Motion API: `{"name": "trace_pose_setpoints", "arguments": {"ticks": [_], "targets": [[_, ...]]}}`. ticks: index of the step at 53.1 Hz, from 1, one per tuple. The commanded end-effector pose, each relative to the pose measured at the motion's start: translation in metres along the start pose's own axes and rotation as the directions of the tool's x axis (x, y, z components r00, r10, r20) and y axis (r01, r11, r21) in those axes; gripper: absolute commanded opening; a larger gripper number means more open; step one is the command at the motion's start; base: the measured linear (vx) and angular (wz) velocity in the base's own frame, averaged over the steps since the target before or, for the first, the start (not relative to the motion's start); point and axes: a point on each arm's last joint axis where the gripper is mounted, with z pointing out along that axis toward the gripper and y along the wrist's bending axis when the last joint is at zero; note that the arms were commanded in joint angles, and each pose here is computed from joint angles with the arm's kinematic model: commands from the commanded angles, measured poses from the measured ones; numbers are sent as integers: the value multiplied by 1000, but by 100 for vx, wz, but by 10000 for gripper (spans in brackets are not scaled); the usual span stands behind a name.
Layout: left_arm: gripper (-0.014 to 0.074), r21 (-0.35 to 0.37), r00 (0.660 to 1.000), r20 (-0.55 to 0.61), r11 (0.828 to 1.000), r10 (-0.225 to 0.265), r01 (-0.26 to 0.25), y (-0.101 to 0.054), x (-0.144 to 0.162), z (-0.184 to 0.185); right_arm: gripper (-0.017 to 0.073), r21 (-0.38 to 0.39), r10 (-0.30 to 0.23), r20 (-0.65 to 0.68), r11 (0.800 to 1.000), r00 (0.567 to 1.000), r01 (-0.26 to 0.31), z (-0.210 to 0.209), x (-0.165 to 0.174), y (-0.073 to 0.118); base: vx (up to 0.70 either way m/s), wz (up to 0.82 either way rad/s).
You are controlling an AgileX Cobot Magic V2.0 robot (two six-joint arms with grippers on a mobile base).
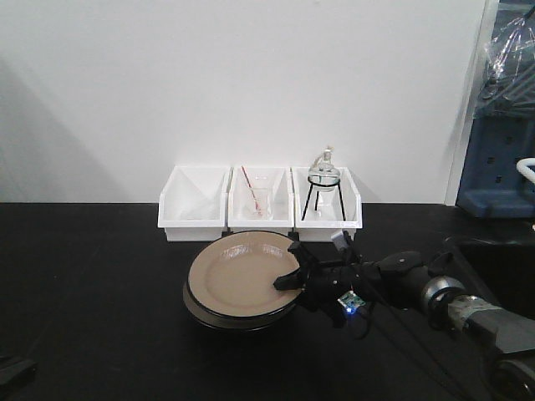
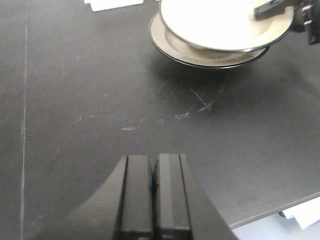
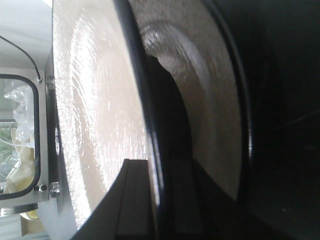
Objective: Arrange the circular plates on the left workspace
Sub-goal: 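Lower the plate onto the first plate, release, and withdraw the right gripper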
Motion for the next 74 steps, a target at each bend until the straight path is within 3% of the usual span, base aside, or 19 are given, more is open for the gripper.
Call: {"name": "trace_pose_setpoints", "arguments": {"ticks": [1, 9, 15, 28, 36, 47, 54, 64, 74], "targets": [[0, -27, 998, 57, 1000, -10, 11, 1, -12, -5, -3, -136, 5, 68, 991, 998, 4, -22, -10, 55, 0, 0], [0, -27, 998, 57, 1000, -10, 11, 1, -12, -5, 3, -126, 0, 72, 992, 997, 9, -18, -10, 49, 0, 0], [0, -27, 998, 57, 1000, -10, 11, 1, -12, -5, 55, -125, -36, 80, 991, 996, 46, -18, -10, 50, 0, 0], [0, -24, 998, 56, 1000, -10, 11, 1, -12, -5, 363, -121, -90, 91, 988, 992, 101, -19, -11, 50, 0, 0], [0, -19, 998, 55, 1000, -10, 11, 1, -12, -5, 508, -93, -223, 141, 967, 965, 237, -26, -18, 51, 0, 0], [0, -19, 998, 55, 1000, -11, 12, 1, -12, -5, 505, -93, -232, 173, 964, 957, 250, -50, -38, 48, 0, 0], [0, -20, 998, 56, 1000, -14, 15, 1, -12, -5, 486, -119, -196, 136, 970, 971, 213, -59, -43, 42, 0, 0], [0, -18, 998, 57, 1000, -19, 20, 1, -12, -5, 451, -120, -233, 98, 962, 968, 244, -59, -39, 41, 0, 0], [0, -18, 998, 57, 1000, -19, 20, 1, -12, -5, 418, -24, -332, 94, 942, 939, 335, -75, -47, 39, 0, 0]]}}
